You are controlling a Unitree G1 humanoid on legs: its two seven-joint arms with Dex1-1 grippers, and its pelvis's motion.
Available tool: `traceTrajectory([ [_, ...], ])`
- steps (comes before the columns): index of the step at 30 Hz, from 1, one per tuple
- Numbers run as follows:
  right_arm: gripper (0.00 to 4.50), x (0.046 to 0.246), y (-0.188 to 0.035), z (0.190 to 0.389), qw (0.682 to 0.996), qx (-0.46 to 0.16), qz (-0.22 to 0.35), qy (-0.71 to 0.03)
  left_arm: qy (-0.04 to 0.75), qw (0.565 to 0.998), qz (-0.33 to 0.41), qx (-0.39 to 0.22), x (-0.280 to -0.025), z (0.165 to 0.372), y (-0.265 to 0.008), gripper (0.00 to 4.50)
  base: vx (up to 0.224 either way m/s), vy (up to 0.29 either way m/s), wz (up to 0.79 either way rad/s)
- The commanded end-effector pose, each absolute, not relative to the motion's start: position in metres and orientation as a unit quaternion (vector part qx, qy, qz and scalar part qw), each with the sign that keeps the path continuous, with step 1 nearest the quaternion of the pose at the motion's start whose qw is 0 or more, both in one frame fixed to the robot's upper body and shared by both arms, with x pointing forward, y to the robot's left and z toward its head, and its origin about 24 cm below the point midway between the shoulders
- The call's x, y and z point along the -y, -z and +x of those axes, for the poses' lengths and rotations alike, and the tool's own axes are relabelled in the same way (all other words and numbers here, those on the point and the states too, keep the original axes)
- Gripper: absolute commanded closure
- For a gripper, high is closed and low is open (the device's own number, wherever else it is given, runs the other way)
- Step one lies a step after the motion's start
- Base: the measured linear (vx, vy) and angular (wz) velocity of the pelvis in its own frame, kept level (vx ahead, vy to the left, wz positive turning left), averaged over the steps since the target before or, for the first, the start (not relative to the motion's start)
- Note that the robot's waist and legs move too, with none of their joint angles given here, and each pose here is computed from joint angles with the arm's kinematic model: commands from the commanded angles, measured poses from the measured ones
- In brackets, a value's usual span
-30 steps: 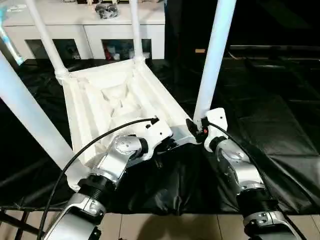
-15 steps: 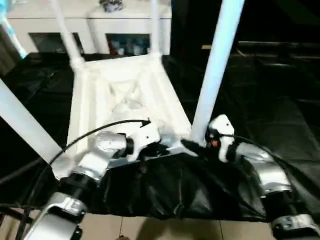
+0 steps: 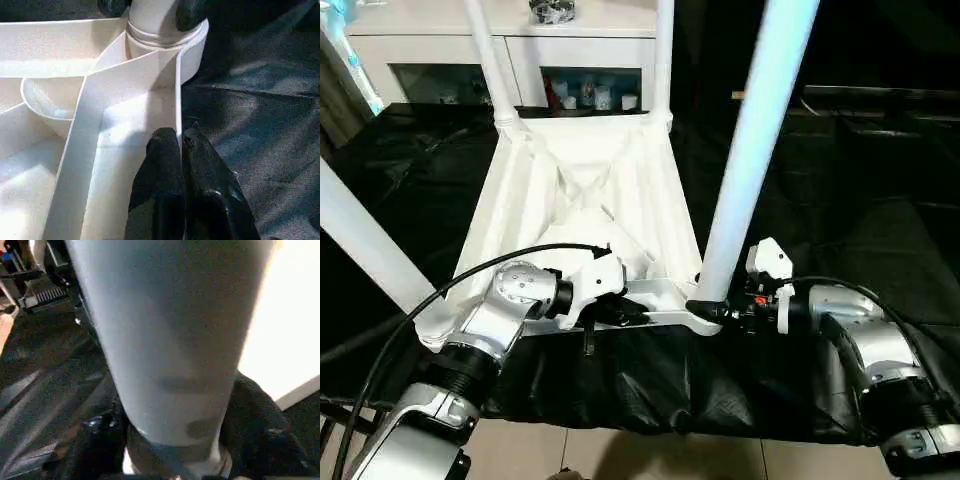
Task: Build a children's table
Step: Rotate leg to tighten
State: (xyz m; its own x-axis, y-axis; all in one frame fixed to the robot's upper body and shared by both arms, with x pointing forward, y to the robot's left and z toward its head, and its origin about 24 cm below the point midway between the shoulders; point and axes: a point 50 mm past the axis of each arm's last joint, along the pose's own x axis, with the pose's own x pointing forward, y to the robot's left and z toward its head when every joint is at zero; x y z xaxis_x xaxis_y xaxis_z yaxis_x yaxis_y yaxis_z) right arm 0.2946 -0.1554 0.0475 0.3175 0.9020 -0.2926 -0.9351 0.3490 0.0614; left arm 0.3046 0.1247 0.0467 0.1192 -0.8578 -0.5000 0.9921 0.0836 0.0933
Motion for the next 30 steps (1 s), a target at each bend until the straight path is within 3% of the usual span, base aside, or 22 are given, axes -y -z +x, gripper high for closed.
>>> traceTrajectory([
  [1, 2.26, 0.142, -0.041, 0.286, 0.776, -0.152, -0.045, -0.61, 0.65, 0.711, 0.217, -0.159, -0.121, 0.306, -0.048, 4.5, 0.0, 0.0, 0.0],
  [4, 2.41, 0.143, -0.039, 0.284, 0.781, -0.153, -0.04, -0.604, 0.642, 0.717, 0.22, -0.157, -0.122, 0.307, -0.048, 4.5, 0.0, 0.0, 0.0],
  [8, 2.47, 0.143, -0.033, 0.283, 0.811, -0.163, -0.033, -0.561, 0.614, 0.74, 0.23, -0.154, -0.118, 0.311, -0.047, 4.5, 0.0, 0.0, 0.0],
  [12, 2.52, 0.136, -0.019, 0.279, 0.857, -0.177, -0.036, -0.484, 0.561, 0.789, 0.211, -0.137, -0.109, 0.318, -0.051, 4.5, 0.0, 0.0, 0.0],
  [13, 2.52, 0.131, -0.014, 0.281, 0.882, -0.179, -0.024, -0.436, 0.544, 0.804, 0.204, -0.13, -0.101, 0.318, -0.051, 4.5, 0.0, 0.0, 0.0],
  [18, 2.55, 0.112, -0.01, 0.295, 0.933, -0.176, 0.019, -0.314, 0.503, 0.836, 0.188, -0.115, -0.072, 0.317, -0.053, 4.5, 0.0, 0.0, 0.0],
  [21, 2.55, 0.093, -0.016, 0.305, 0.947, -0.167, 0.043, -0.27, 0.487, 0.849, 0.177, -0.1, -0.049, 0.318, -0.058, 4.5, 0.0, 0.0, 0.0],
  [25, 2.55, 0.078, -0.024, 0.309, 0.951, -0.145, 0.043, -0.271, 0.495, 0.846, 0.179, -0.089, -0.039, 0.318, -0.062, 4.5, 0.0, 0.0, 0.0],
  [26, 1.99, 0.078, -0.026, 0.309, 0.95, -0.141, 0.047, -0.274, 0.498, 0.843, 0.183, -0.087, -0.039, 0.317, -0.061, 4.5, 0.0, 0.0, 0.0],
  [30, 1.8, 0.092, -0.026, 0.309, 0.953, -0.137, 0.058, -0.264, 0.505, 0.835, 0.199, -0.09, -0.049, 0.315, -0.057, 4.5, 0.0, 0.0, 0.0],
])
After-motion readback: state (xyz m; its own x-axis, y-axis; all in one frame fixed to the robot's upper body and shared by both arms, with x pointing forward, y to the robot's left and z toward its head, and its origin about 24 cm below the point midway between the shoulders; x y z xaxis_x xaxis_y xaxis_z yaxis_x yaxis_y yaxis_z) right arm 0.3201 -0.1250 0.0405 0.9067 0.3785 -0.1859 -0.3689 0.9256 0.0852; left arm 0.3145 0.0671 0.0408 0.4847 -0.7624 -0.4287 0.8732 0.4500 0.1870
